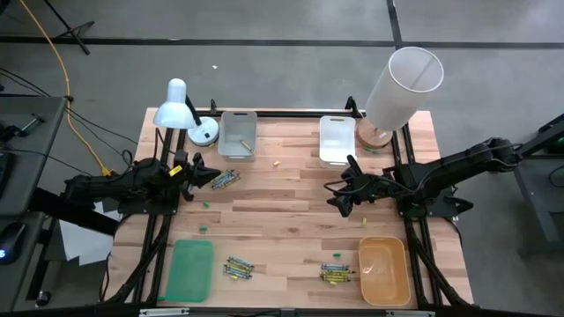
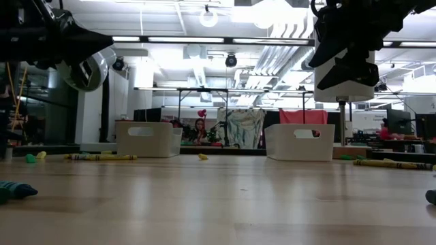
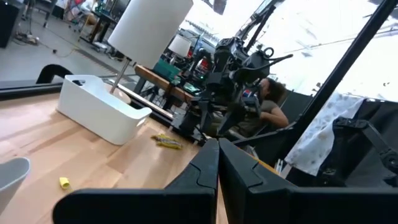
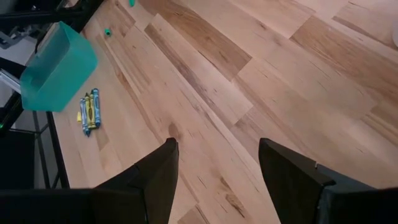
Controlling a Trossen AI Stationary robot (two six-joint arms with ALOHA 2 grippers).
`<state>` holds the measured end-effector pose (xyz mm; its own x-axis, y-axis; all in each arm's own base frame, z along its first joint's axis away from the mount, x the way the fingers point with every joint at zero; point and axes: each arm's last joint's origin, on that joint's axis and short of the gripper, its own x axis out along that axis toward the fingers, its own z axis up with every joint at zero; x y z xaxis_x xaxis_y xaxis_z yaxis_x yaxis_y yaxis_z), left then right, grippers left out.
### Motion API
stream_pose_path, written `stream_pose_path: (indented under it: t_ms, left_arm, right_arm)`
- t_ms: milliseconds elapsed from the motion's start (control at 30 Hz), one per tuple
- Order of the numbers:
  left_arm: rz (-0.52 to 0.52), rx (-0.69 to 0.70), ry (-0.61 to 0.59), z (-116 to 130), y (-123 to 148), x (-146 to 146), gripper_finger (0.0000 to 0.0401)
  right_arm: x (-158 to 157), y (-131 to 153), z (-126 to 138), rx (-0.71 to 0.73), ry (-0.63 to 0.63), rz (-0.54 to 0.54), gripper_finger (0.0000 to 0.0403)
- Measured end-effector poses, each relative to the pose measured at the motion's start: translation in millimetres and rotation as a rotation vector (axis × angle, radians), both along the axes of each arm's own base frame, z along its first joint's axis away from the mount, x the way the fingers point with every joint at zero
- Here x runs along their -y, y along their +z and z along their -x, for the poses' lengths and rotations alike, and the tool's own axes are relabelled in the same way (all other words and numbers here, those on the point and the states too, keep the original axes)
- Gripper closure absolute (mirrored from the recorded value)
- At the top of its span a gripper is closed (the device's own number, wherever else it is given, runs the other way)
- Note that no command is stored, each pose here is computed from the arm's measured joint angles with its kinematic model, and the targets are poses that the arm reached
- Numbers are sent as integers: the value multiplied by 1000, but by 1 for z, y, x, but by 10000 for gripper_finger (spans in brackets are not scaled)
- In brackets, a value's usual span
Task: Sort crayons
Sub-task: Put the yellow crayon into the gray bin
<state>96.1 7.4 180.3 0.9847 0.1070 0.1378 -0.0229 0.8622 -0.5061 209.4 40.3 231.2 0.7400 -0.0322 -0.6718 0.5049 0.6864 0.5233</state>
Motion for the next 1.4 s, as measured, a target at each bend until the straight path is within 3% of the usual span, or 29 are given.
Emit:
stream_pose_path:
  t_ms: [1100, 1267, 1400]
  left_arm:
    - [16, 1, -2, 0, 0, 0, 401]
    - [17, 1, -3, 0, 0, 0, 401]
    - [37, 6, -5, 0, 1, 0, 401]
  right_arm:
    - [0, 0, 0, -3, 8, -4, 193]
    - [-1, 0, 0, -8, 47, -2, 237]
    - [-2, -1, 1, -20, 100, 6, 329]
